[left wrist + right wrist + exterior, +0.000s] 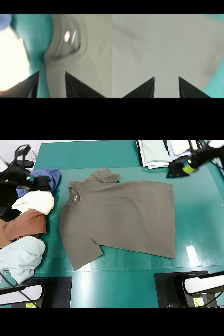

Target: Fold the shirts.

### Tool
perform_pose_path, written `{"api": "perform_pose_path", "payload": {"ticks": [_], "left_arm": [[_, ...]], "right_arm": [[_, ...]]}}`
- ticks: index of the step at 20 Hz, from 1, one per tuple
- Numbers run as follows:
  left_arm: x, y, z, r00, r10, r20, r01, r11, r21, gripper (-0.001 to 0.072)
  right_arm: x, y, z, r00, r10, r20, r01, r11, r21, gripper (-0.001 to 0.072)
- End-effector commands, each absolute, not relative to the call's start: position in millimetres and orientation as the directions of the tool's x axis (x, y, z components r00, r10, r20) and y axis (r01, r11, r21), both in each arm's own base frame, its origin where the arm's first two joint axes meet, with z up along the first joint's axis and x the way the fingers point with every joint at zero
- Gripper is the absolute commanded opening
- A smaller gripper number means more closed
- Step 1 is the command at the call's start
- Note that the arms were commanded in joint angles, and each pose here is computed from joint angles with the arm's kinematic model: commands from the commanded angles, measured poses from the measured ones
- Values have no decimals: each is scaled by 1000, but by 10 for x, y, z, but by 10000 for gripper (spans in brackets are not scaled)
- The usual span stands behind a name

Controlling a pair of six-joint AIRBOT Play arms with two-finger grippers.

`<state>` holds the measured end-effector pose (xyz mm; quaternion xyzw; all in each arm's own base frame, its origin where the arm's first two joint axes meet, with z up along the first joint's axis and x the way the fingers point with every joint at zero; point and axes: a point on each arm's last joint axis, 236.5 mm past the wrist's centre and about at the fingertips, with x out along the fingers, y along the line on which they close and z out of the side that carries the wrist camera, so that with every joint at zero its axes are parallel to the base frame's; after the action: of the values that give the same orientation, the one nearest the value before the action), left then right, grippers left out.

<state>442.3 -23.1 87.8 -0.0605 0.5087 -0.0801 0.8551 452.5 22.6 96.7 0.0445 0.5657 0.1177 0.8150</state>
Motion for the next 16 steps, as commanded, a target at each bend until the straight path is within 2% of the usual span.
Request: {"api": "perform_pose_path", "payload": {"ticks": [1,2,3,4,7,9,12,16], "left_arm": [[3839,-86,639,387,-209,-898,11,975,-222,385],[3656,-112,509,357,-214,-909,4,974,-228,386],[3515,-154,412,339,-226,-913,-3,970,-241,386],[3402,-188,320,328,-235,-915,-11,968,-252,386],[3247,-278,163,299,-268,-916,-27,957,-289,386],[3251,-335,160,302,-292,-907,-25,949,-314,385],[3296,-350,181,321,-298,-899,-27,946,-323,385],[3310,-346,184,327,-296,-897,-27,946,-322,386]], "right_arm": [[3616,-42,560,175,309,-935,4,949,315,348],[3274,-117,373,125,319,-939,70,942,329,353],[2962,-156,203,86,331,-940,130,931,340,459],[2644,-176,26,50,347,-936,195,916,350,520],[1892,-87,-421,-44,409,-911,347,862,370,500],[1586,15,-620,-73,435,-898,400,837,373,444],[1376,132,-769,-94,446,-890,417,829,371,444],[1392,124,-825,-96,447,-890,436,822,366,432]]}}
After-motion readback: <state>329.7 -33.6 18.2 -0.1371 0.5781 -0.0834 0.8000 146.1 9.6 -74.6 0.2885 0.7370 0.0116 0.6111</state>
